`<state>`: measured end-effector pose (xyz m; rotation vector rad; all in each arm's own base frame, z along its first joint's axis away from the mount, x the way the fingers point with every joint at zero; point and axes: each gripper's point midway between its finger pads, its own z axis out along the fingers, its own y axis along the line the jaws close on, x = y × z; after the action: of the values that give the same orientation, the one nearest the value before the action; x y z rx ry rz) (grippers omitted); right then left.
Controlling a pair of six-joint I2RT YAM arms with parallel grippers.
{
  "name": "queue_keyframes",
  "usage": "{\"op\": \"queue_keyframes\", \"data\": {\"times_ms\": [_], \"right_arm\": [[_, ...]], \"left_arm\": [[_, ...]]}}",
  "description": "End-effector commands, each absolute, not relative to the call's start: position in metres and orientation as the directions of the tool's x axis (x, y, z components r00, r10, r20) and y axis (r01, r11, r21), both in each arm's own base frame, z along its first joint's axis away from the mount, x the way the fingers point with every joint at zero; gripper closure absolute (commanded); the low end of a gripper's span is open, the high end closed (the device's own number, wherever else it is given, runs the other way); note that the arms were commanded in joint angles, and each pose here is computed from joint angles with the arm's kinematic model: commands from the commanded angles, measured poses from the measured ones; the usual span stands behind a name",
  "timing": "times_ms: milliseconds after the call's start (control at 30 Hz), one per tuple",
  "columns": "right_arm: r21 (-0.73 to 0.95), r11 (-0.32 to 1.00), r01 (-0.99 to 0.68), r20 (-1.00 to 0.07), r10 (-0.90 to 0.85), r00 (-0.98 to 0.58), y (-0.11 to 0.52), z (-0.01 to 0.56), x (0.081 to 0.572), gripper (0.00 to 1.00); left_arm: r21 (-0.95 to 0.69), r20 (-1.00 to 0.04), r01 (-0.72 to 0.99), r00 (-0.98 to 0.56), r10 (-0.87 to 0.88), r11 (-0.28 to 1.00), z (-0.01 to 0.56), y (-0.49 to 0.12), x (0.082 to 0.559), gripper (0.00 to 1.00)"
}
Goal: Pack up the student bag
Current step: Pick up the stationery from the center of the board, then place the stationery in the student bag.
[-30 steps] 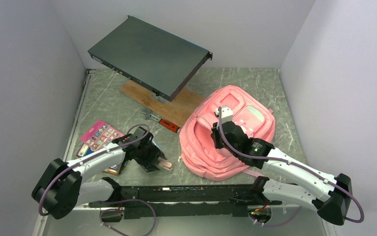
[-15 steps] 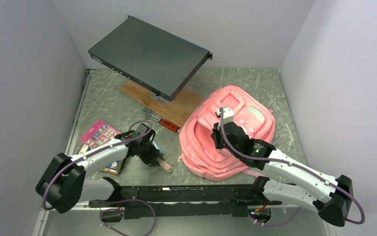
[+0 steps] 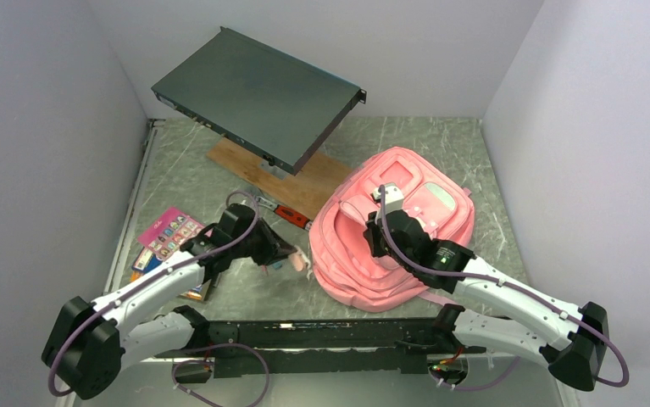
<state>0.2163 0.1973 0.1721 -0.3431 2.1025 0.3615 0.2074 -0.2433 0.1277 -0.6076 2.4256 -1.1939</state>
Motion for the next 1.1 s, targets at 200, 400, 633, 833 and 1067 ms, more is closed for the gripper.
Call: {"op": "queue_keyframes", "data": {"times_ms": [200, 400, 633, 833, 1067], "right_arm": [[0.3, 0.858, -0.417, -0.888, 0.092, -0.45, 0.225, 0.231, 0.222, 1.0], [0.322, 0.846, -0.426, -0.884, 0.108, -0.454, 0.227, 0.235, 0.219, 1.0], [0.32, 0.848, -0.424, -0.893, 0.121, -0.433, 0.223, 0.242, 0.219, 1.0], [0.302, 0.86, -0.411, -0.893, 0.105, -0.437, 0.221, 0.239, 0.222, 1.0], [0.302, 0.866, -0.398, -0.894, 0.112, -0.434, 0.216, 0.231, 0.221, 1.0]], "left_arm": [[-0.91, -0.409, 0.342, -0.84, -0.358, 0.236, 0.234, -0.339, 0.22, 1.0], [-0.857, -0.476, 0.349, -0.818, -0.323, 0.379, 0.21, -0.37, 0.235, 1.0], [-0.894, -0.357, 0.181, -0.84, -0.409, 0.409, 0.17, -0.39, 0.262, 1.0], [-0.919, -0.254, 0.058, -0.844, -0.473, 0.39, 0.153, -0.411, 0.276, 1.0], [-0.906, -0.217, -0.016, -0.839, -0.498, 0.422, 0.135, -0.407, 0.274, 0.79]]}}
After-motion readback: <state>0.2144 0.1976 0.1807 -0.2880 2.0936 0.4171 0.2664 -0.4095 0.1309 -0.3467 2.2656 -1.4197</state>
